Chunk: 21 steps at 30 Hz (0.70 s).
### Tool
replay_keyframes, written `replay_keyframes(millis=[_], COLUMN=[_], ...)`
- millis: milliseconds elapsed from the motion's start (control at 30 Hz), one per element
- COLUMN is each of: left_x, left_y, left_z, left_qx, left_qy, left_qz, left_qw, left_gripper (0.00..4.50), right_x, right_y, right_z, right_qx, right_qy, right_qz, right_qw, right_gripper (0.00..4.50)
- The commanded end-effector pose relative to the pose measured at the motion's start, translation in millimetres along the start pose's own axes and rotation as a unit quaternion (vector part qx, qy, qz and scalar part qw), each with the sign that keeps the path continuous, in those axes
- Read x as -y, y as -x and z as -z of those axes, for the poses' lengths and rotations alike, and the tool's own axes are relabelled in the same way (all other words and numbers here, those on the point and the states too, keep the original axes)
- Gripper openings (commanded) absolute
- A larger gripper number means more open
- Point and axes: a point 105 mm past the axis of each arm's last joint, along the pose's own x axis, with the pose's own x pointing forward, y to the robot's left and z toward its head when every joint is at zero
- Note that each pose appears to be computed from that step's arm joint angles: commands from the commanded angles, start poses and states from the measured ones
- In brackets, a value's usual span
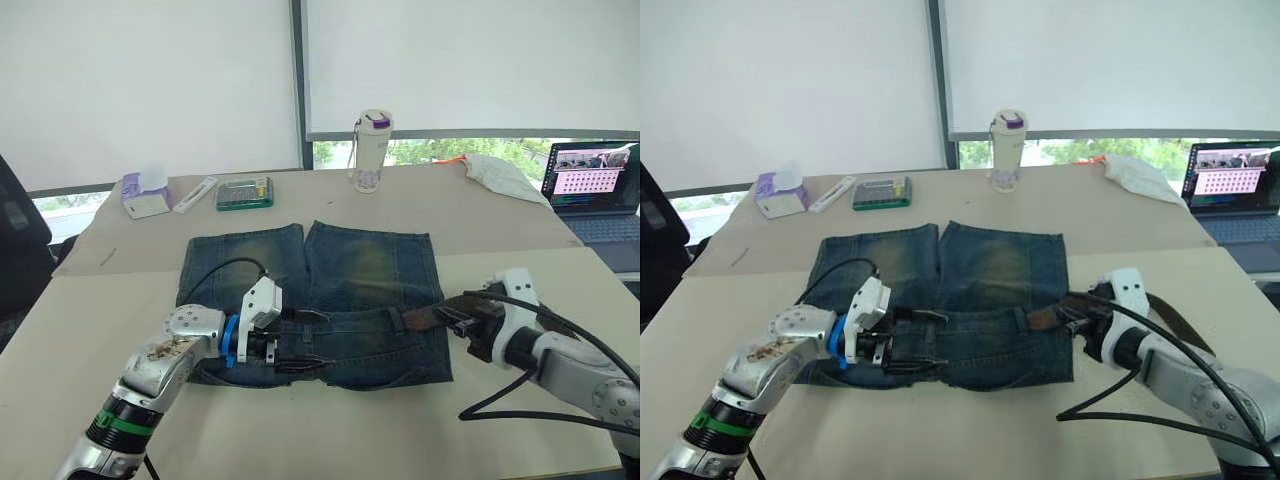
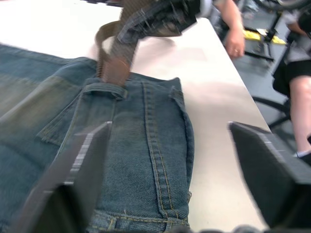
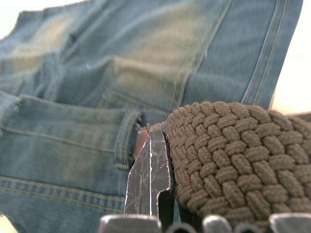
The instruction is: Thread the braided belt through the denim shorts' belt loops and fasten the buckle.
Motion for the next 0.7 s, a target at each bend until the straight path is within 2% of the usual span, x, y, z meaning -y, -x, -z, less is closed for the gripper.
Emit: replay_keyframes(millis=[33,267,467,567,700], left_x=[0.2,-0.2,-3.1,-7.3,-10.5], left_y=[1.1,-5.9,-14.1,-18.7,-25.5], left_z=[-8.4,3.0,10.9,16.4,15.7], left_qx=[0.014,0.009,-0.005,-0.016,-0.002], left_qy=[-0.004,0.025,0.058,0.087,0.143], left_qz=[-0.024,-0.047,-0.053,-0.062,-0.068], left_qw=[1.0,0.999,0.997,0.994,0.987], left_gripper=[4.48,4.48,4.48,4.48,4.48], right_x=[-0.9,-3.5,-18.7,-30.1,-46.7], right_y=[-1.7,-23.6,-47.1,-53.1,-53.0], right_z=[-5.1,1.9,6.1,6.5,-3.8], right_qx=[0.007,-0.005,-0.015,-0.003,0.043], right_qy=[0.004,-0.014,-0.015,-0.049,-0.134], right_qz=[-0.006,-0.014,-0.043,-0.076,-0.132], right_qw=[1.0,1.0,0.999,0.996,0.981], right_gripper=[0.0,0.0,0.0,0.0,0.0])
